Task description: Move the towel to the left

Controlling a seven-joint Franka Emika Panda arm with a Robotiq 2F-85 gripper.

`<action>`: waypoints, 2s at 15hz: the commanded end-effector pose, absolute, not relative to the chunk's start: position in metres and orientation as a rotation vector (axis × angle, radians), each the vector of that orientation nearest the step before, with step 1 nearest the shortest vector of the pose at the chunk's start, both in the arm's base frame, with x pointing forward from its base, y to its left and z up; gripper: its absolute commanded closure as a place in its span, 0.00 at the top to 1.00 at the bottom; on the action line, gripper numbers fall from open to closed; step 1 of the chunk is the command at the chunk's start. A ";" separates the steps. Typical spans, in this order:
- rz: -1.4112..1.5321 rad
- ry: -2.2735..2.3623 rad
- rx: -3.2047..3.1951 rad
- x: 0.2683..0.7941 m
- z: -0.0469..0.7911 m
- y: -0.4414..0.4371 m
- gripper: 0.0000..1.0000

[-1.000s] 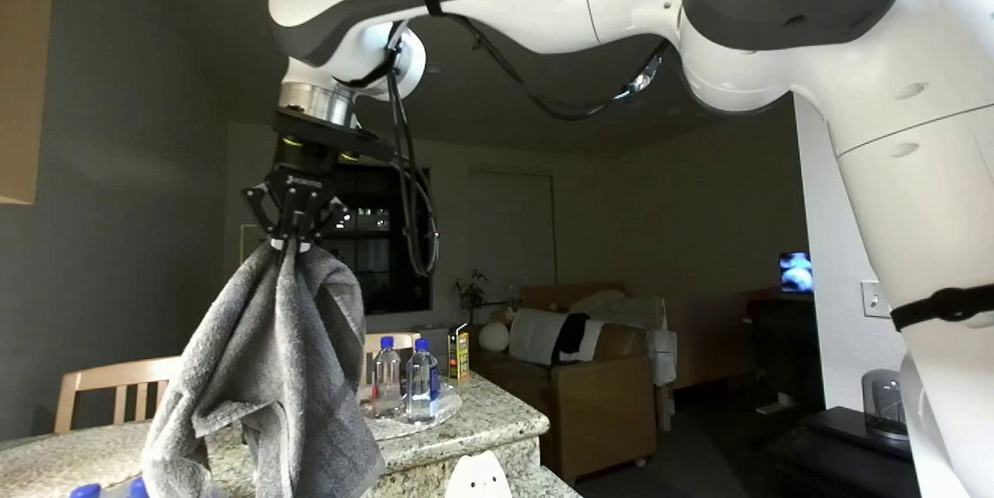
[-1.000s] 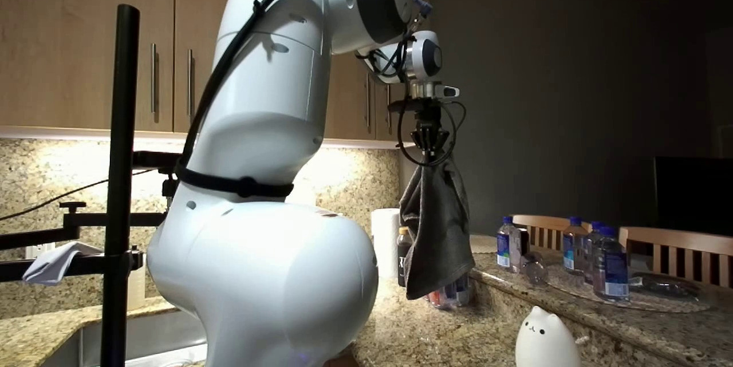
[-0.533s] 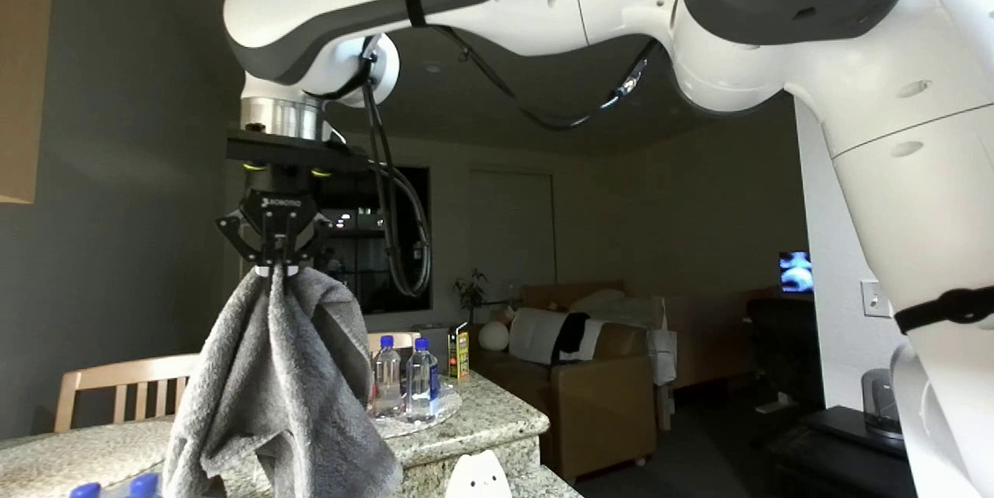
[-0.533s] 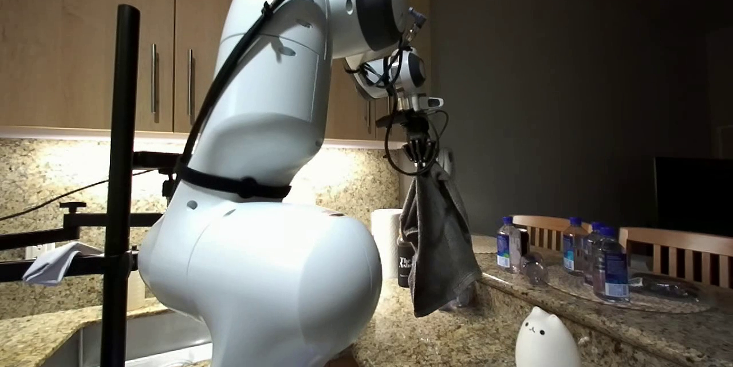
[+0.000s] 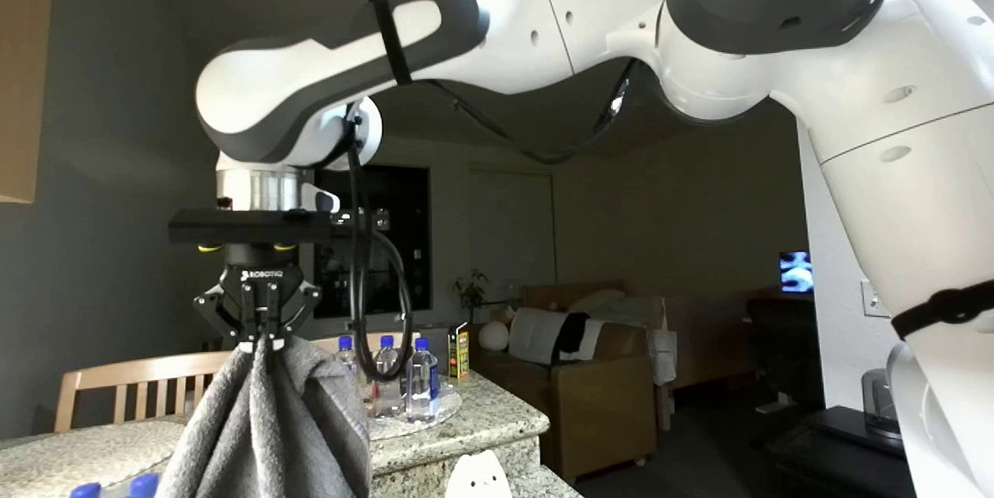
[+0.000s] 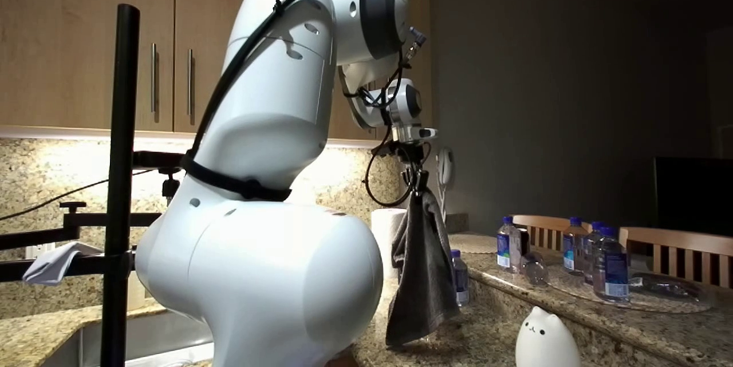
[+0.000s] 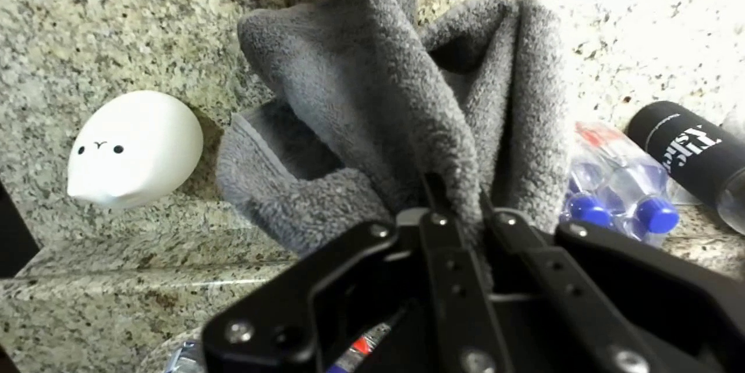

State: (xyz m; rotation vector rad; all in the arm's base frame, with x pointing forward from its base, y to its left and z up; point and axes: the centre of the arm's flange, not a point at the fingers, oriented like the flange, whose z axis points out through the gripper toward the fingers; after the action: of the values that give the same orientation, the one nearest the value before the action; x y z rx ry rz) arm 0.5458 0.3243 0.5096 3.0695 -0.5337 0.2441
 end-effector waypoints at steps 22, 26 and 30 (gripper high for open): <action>-0.105 -0.417 2.954 0.482 0.295 0.290 0.36; -0.105 -0.473 2.963 0.473 0.288 0.291 0.58; -0.068 -0.555 2.979 0.462 0.285 0.292 0.82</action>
State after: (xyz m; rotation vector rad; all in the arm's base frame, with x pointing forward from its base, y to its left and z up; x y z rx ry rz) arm 0.4839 0.2999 0.2805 2.9530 -0.4853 -0.0997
